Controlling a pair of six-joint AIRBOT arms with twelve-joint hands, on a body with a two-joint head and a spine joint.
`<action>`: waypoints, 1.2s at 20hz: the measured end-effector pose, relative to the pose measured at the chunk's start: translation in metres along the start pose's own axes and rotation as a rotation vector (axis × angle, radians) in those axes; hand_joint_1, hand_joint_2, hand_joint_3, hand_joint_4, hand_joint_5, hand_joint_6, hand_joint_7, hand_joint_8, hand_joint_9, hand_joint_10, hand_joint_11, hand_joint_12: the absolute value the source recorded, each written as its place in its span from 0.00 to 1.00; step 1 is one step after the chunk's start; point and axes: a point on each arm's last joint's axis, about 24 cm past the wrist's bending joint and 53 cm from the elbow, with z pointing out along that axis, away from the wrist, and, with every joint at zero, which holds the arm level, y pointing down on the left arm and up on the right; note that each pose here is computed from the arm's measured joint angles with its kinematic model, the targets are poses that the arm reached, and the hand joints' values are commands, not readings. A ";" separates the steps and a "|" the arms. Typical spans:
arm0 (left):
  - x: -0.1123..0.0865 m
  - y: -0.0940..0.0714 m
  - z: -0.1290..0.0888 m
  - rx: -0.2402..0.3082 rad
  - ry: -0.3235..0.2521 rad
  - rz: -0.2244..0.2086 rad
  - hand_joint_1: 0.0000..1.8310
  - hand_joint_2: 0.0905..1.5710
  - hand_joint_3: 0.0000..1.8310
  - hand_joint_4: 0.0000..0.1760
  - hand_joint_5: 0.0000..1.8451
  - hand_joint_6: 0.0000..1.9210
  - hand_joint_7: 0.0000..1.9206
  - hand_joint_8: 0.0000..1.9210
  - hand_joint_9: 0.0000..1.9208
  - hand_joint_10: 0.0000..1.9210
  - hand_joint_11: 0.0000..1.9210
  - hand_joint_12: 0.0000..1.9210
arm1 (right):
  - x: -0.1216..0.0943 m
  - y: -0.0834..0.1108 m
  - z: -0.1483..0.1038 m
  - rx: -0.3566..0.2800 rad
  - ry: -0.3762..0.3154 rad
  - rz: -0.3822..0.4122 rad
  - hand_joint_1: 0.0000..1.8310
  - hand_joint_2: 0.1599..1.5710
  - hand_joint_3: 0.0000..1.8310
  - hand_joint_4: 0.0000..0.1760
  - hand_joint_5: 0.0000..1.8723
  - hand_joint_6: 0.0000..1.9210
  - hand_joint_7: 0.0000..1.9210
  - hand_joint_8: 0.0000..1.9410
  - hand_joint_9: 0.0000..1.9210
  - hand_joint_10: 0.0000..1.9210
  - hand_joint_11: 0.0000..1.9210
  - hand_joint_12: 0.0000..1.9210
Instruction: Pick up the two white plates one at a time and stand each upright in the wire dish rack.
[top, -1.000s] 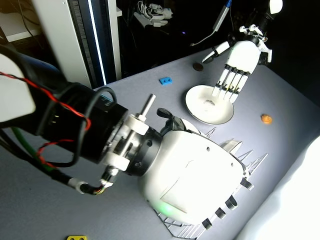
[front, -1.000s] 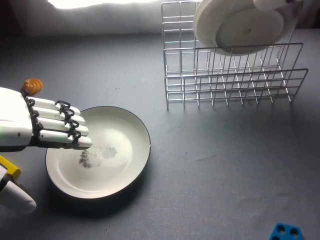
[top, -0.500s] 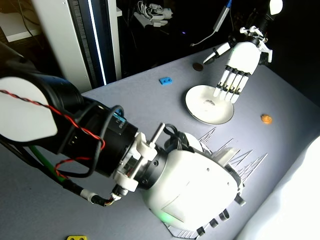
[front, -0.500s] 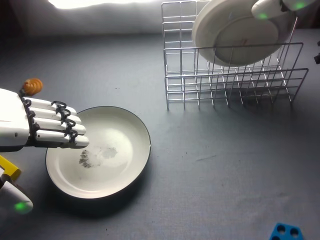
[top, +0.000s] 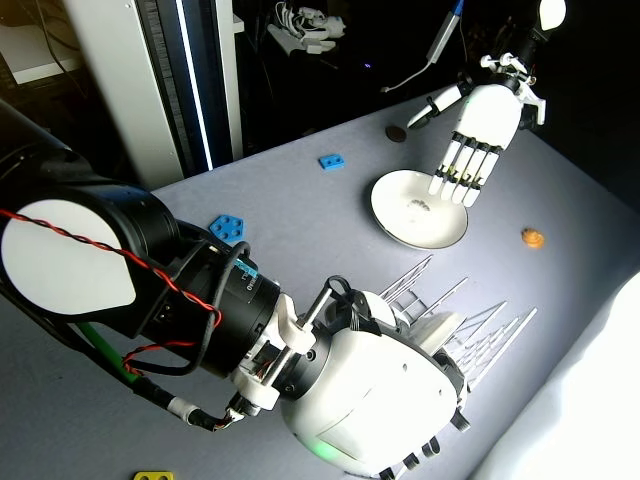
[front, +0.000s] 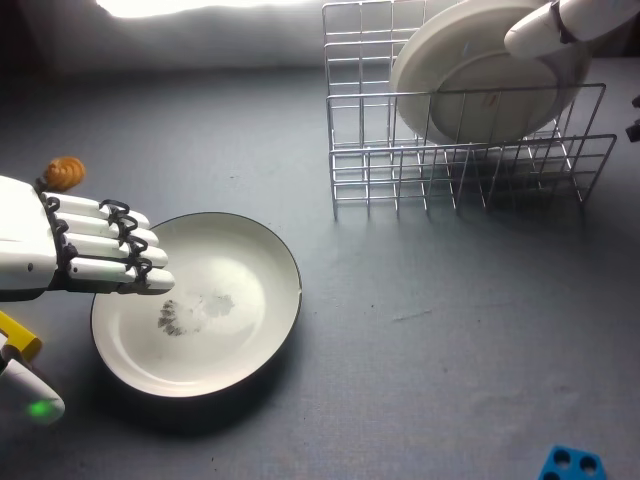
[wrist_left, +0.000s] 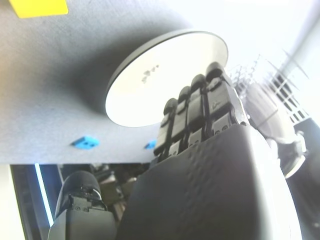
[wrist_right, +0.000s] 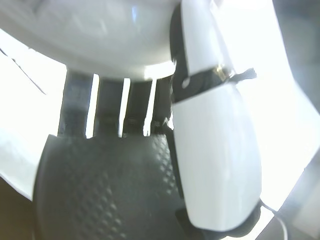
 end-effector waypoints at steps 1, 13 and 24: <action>0.000 0.000 0.001 0.000 0.000 0.000 0.00 0.61 0.00 0.00 0.01 0.00 0.01 0.00 0.00 0.00 0.00 0.00 | 0.001 0.000 0.000 -0.002 0.003 0.000 0.75 0.67 0.00 0.00 0.47 0.57 0.53 0.46 0.50 0.57 0.43 0.55; 0.006 0.011 -0.001 -0.026 0.016 -0.001 0.00 0.61 0.00 0.00 0.01 0.00 0.00 0.00 0.00 0.00 0.00 0.00 | 0.003 0.002 0.000 -0.011 0.013 -0.012 0.65 0.71 0.00 0.11 0.46 0.63 0.49 0.52 0.51 0.12 0.35 0.54; 0.006 0.027 -0.001 -0.079 0.015 0.020 0.00 0.61 0.00 0.00 0.02 0.01 0.01 0.00 0.00 0.00 0.00 0.00 | 0.006 0.006 0.000 -0.030 0.027 -0.007 0.59 0.62 0.00 0.00 0.41 0.00 0.43 0.00 0.43 0.00 0.22 0.53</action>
